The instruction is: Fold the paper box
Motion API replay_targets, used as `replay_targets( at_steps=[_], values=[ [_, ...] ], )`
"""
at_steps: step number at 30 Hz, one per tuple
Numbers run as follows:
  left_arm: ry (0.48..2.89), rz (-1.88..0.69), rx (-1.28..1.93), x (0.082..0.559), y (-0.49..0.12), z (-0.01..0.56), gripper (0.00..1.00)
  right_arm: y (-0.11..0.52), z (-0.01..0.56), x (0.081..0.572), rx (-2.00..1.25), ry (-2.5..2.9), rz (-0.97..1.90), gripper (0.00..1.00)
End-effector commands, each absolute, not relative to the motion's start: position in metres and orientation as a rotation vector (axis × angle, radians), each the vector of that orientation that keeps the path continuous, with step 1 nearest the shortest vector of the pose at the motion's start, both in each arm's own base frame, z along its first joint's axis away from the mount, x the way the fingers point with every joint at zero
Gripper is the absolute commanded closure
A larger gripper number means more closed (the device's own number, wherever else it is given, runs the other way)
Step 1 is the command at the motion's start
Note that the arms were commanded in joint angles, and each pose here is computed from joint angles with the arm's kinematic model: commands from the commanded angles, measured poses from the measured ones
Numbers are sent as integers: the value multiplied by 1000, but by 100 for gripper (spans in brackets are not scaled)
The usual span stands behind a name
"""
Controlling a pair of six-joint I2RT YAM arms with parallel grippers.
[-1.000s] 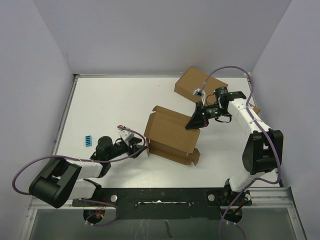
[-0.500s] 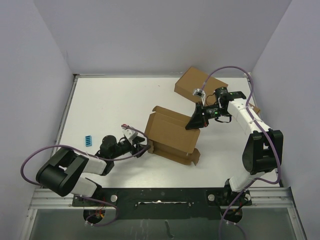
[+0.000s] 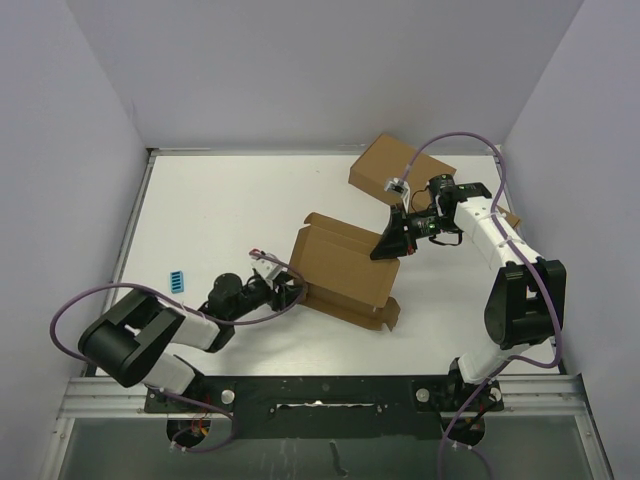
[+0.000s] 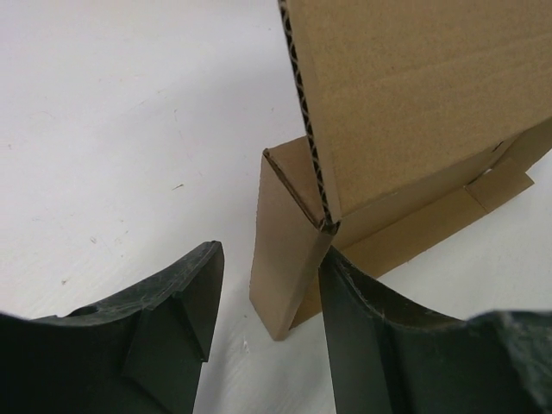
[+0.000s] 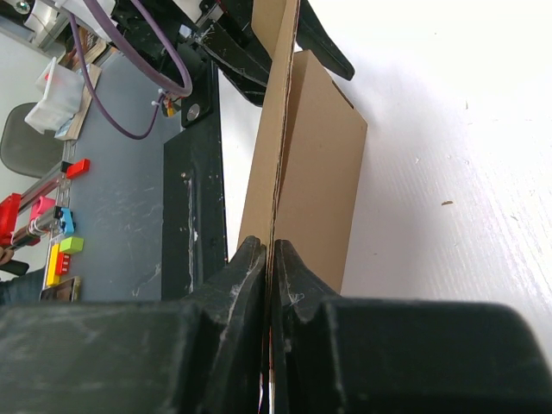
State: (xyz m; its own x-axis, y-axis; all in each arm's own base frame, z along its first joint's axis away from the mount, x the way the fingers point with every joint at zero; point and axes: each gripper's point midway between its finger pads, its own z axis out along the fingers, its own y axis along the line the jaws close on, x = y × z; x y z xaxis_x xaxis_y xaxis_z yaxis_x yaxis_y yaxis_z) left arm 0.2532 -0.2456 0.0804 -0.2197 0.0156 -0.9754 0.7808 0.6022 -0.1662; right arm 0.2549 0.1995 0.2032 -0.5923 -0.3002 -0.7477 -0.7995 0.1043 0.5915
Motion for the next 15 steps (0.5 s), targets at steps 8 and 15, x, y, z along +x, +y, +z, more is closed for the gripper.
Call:
replay_targets(
  at_steps=[8,15],
  values=[
    [1560,-733,576,274,-256,102,62,204,202,256,-1129,1888,1480,100],
    [1579,-715,552,275,-254,100,76,204,205,258,-1130,1881,1473,100]
  ],
)
